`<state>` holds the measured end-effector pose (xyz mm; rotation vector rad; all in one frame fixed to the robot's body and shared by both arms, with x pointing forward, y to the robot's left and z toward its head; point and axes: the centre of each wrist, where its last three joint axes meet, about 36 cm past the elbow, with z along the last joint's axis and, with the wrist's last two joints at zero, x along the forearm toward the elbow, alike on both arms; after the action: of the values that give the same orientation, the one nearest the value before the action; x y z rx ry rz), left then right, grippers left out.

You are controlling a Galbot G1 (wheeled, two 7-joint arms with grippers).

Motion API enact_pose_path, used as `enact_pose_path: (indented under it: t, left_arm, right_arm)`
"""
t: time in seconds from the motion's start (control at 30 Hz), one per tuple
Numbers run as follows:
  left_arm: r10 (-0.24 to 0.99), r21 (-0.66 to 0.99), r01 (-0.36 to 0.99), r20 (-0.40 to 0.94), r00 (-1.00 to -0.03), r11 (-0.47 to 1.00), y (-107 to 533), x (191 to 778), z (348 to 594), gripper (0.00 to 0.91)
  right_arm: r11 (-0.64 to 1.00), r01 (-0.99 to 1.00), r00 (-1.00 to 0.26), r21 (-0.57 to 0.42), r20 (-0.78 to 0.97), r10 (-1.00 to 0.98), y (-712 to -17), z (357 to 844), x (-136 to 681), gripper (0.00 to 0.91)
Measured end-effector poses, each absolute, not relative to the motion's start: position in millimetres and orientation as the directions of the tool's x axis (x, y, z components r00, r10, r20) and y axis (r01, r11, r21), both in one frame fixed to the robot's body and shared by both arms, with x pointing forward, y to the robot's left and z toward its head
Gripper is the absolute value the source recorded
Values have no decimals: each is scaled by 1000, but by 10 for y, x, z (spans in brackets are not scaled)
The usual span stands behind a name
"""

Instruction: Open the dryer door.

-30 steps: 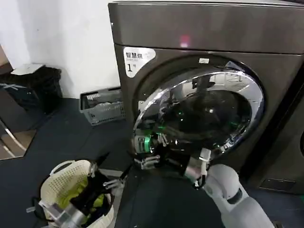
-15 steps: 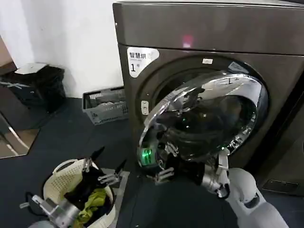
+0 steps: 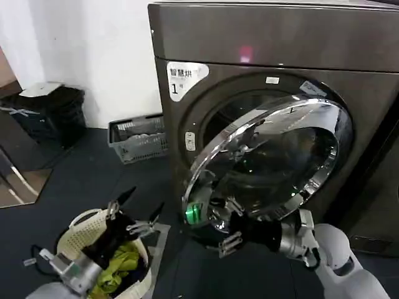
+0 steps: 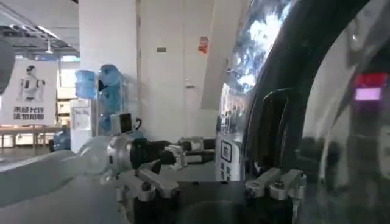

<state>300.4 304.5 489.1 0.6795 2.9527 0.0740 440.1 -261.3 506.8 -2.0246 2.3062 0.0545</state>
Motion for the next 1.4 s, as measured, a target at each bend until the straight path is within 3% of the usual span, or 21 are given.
enact_pose_path:
  t: [0.83,1.4]
  left_arm:
    - [458,68,453,-126,-880,889,3145,3268,5012,907]
    - [601,93,593,-121,-790,799,3131,3935,5052,907]
  right_arm:
    - [-42,-997,43,-70,-16,-999,-3103,4910,4395,907]
    - [-75,-994,72,-74,40,-997,-3344,4933,4220,907]
